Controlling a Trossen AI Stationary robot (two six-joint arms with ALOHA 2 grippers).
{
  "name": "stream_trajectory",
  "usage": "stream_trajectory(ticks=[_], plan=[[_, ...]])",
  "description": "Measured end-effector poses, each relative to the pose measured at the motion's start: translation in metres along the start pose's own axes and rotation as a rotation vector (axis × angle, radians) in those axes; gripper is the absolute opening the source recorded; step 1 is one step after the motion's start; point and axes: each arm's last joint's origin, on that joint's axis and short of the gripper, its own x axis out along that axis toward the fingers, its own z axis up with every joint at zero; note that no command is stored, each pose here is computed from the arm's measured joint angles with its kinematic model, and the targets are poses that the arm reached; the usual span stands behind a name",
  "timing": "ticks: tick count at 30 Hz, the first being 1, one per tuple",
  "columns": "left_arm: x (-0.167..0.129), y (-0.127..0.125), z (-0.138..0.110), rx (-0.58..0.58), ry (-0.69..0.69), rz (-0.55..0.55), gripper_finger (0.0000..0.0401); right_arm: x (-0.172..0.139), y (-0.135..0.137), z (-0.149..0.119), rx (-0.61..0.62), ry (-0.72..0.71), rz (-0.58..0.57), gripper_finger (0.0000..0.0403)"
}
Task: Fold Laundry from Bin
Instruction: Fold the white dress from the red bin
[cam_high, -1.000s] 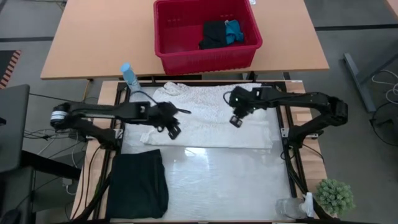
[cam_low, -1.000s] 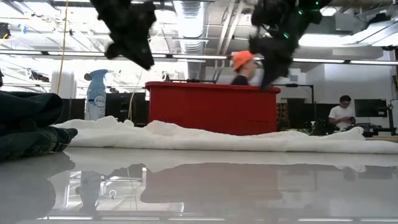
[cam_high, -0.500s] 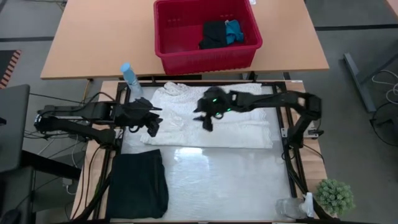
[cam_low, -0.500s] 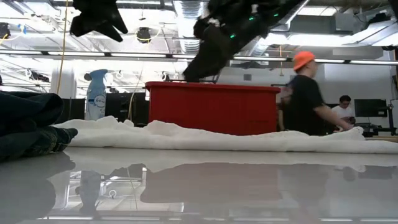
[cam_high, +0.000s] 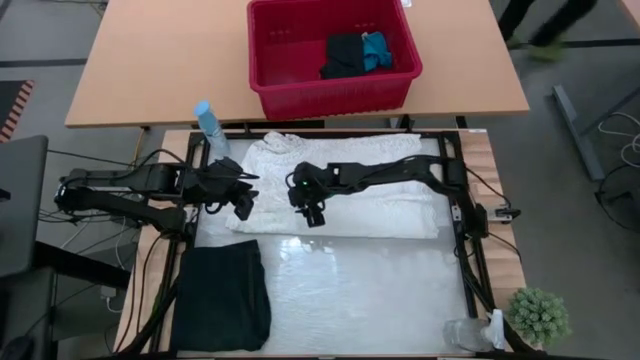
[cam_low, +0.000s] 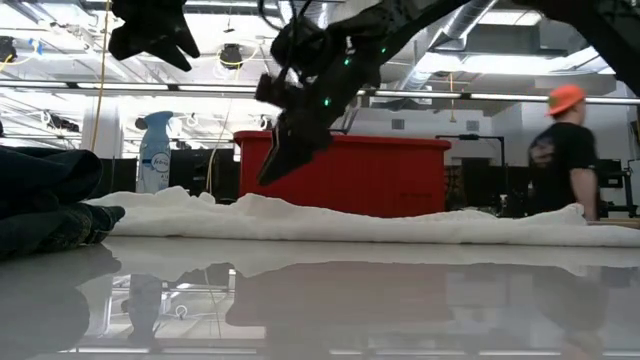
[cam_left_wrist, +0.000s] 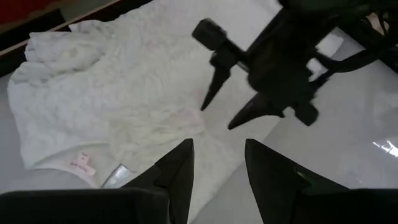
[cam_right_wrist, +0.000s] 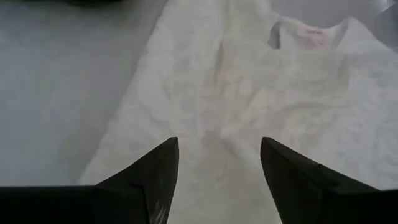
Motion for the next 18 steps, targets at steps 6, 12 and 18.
stream_trajectory(ticks=[6,12,18], plan=[[0.000,0.000,0.000,0.001,0.003,0.001,0.0133,0.021,-0.002,-0.009,-0.054,0.069,-0.041,0.0249],[0.000,0.000,-0.001,0.003,0.010,-0.002,0.0133,0.025,-0.004,-0.009,-0.054,0.066,-0.071,0.0248],[0.000,0.000,-0.001,0.001,0.012,0.000,0.0133,0.024,-0.006,-0.007,-0.073,0.063,-0.115,0.0225]])
